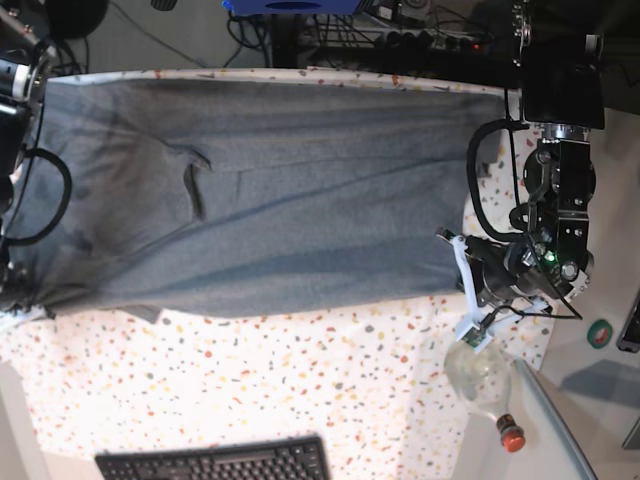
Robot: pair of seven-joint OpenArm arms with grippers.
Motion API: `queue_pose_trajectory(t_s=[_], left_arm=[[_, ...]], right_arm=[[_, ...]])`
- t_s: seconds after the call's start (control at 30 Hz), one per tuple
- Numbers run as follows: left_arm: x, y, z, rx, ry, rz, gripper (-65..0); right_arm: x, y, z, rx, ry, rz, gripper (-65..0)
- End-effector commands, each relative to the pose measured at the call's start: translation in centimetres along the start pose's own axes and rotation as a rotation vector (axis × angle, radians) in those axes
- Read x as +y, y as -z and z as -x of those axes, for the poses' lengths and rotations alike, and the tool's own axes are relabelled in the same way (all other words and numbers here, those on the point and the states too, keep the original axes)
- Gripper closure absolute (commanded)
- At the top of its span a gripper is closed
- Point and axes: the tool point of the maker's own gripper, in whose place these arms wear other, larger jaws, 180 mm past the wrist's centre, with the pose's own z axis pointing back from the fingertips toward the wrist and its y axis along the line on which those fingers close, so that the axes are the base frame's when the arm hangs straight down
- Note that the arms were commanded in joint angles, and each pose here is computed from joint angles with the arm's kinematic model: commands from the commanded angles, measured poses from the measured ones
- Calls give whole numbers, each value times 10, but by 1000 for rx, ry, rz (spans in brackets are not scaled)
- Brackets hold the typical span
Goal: Layout the t-shirt on the table in an organized manner, then fold the t-shirt properly
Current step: 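Pull the grasped shirt side with the left gripper toward the bottle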
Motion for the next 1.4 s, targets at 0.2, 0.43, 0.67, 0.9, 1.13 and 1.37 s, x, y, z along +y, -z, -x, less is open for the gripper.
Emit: queue_pose_trajectory(t_s=[0.2, 0.43, 0.67, 0.9, 1.13, 1.37], left_arm=[[18, -10, -23, -60, 9, -45, 0], [30, -5, -42, -72, -3, -50, 0], [49, -16, -75, -133, 1, -85, 0], [43, -17, -92, -169, 44, -79, 0], [29, -4, -94, -188, 65, -40, 0], [30, -3, -88, -174, 64, -41, 0]], right_arm=[[31, 9, -33, -129, -217, -129, 0], [33, 8, -39, -176, -214, -136, 0], [35, 8, -37, -177, -215, -140, 0], [38, 5, -34, -183, -227, -147, 0], [37, 5, -33, -182, -227, -147, 0], [36, 5, -32, -178, -227, -146, 0]])
